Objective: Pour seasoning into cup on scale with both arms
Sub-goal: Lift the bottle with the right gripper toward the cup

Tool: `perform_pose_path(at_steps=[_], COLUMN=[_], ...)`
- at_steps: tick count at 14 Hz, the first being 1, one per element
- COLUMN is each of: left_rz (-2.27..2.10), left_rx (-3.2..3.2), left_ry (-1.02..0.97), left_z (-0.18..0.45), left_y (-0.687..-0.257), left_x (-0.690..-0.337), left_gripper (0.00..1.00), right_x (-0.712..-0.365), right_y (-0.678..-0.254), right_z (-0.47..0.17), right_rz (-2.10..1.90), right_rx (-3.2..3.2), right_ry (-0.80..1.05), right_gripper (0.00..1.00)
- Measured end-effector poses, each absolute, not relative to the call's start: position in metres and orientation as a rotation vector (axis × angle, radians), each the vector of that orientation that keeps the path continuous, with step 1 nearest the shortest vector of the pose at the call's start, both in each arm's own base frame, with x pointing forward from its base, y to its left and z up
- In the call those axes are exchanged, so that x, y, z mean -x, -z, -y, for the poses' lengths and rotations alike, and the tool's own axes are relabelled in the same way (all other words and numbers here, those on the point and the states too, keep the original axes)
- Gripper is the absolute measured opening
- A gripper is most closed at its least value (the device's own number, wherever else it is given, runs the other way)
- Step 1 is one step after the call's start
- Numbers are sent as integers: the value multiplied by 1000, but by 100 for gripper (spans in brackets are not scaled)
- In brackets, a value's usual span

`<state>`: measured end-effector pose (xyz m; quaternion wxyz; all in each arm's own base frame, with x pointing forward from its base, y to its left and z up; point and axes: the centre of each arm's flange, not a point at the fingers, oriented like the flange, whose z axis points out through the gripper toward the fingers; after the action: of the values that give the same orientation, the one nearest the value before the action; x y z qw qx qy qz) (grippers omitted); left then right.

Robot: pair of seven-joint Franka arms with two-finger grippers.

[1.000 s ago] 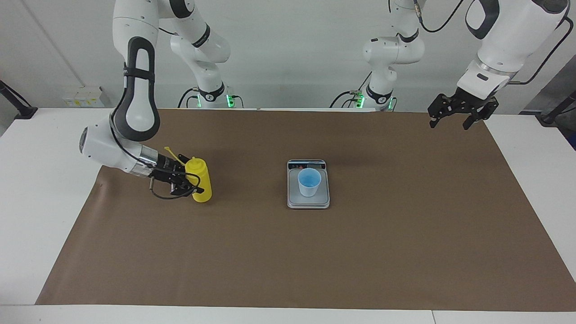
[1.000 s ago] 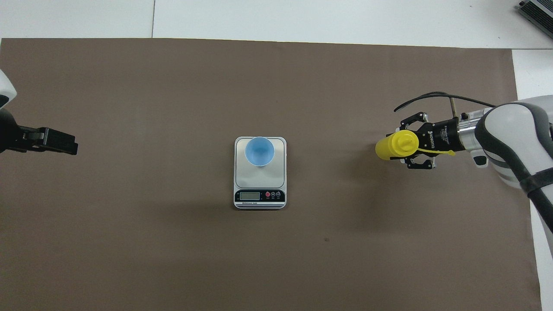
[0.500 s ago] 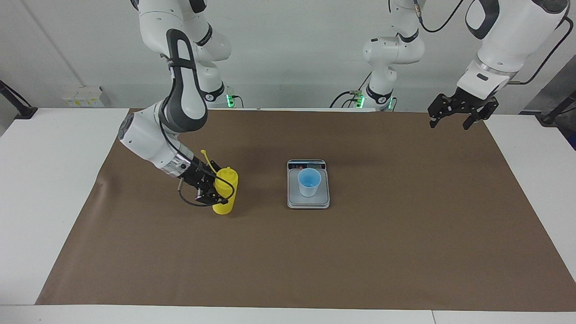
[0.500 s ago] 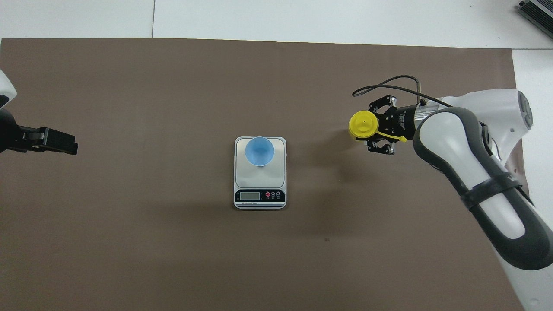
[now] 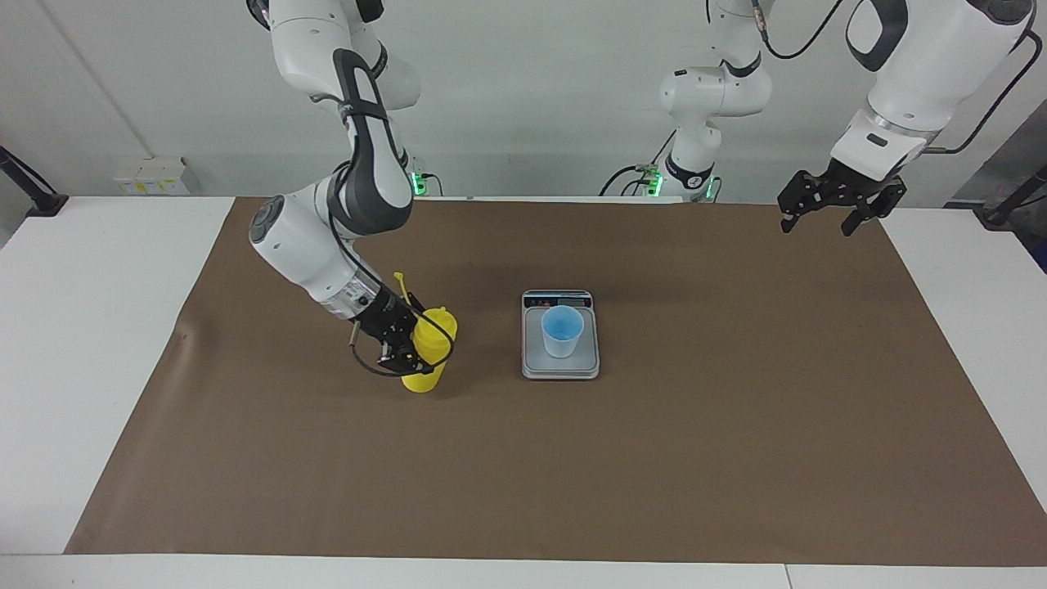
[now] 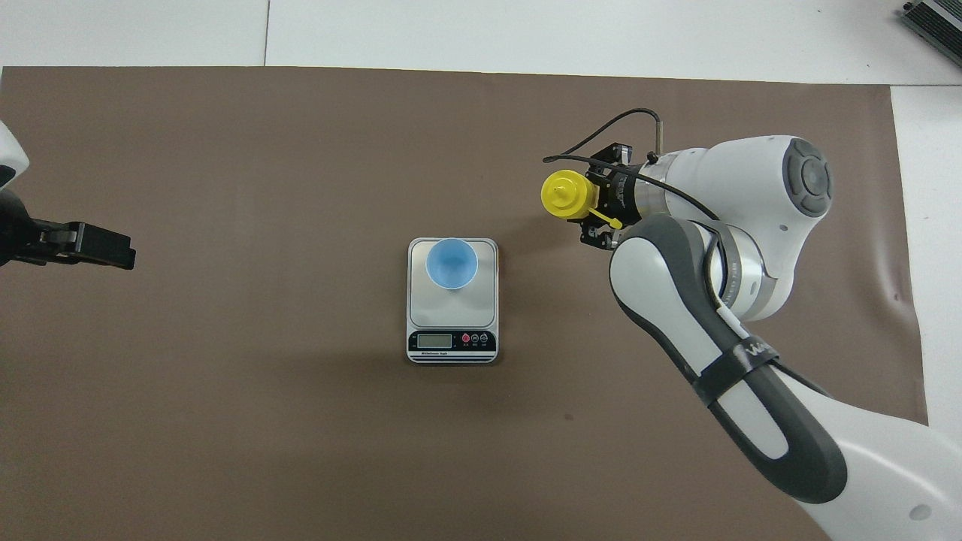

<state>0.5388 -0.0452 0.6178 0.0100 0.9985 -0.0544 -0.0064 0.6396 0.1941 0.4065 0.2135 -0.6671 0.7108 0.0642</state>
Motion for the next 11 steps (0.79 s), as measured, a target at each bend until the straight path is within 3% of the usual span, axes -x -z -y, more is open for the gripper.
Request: perform_pose_path(at_steps=[4, 8, 11], left_rz=[170, 170, 170], left_rx=[-3117, -3117, -3117], left_ry=[20, 20, 20], left_z=[45, 45, 45], left_y=[-618, -618, -618], left_x=[-539, -539, -539], left_gripper=[100, 100, 100], right_x=[-635, -623, -618], right_y=[-425, -414, -398], right_z=[-270, -306, -319], right_rz=[-1878, -1726, -1513], right_rx=[2003, 2183, 2382], right_ry=[183, 414, 692], right_gripper=[56, 56, 56])
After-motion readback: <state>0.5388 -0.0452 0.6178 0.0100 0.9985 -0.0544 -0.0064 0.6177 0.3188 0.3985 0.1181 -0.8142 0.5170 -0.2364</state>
